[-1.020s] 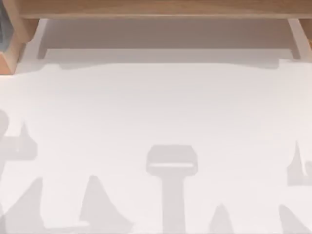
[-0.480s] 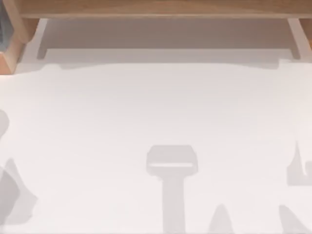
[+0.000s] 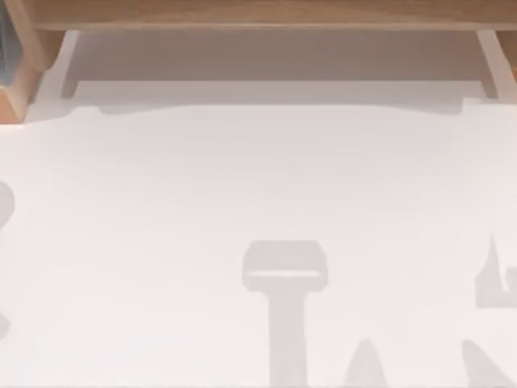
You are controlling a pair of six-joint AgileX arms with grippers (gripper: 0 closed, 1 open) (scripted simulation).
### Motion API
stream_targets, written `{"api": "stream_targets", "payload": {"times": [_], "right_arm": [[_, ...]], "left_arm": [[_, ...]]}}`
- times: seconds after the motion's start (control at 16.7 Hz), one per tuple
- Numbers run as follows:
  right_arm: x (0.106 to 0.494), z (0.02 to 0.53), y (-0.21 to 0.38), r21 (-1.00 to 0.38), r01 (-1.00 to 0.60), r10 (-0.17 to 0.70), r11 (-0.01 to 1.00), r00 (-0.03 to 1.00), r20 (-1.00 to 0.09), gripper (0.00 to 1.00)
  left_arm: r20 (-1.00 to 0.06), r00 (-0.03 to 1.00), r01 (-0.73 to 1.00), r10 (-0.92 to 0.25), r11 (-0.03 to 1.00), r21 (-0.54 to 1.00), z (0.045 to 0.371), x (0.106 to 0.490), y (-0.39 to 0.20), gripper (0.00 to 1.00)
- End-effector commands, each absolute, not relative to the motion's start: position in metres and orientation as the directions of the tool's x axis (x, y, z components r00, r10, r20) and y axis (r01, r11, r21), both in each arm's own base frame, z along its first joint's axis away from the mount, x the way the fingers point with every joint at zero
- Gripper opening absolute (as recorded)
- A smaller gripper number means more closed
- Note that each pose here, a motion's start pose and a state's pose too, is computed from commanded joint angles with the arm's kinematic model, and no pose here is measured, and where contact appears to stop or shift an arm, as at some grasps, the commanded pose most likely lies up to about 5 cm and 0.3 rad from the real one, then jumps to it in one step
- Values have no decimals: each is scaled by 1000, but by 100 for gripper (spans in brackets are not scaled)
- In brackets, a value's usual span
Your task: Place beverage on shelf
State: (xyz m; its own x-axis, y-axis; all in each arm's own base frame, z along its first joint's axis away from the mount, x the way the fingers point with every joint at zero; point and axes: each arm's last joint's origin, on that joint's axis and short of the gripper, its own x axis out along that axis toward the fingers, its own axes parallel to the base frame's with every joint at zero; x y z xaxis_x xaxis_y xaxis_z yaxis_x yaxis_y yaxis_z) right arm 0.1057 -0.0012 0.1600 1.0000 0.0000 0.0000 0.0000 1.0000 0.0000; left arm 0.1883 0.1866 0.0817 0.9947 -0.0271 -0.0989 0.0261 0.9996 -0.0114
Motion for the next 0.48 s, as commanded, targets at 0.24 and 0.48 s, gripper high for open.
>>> {"api": "stream_targets", "payload": {"times": [0.24,0.48], "right_arm": [[106,160,-1,0,0,0,1000,1000,0,100],[106,160,-1,0,0,0,1000,1000,0,100]], "left_arm": [[-102,994,29,-30,999,-14,82,188,185,100],[-99,995,26,-27,1000,-11,80,209,188,100]]}}
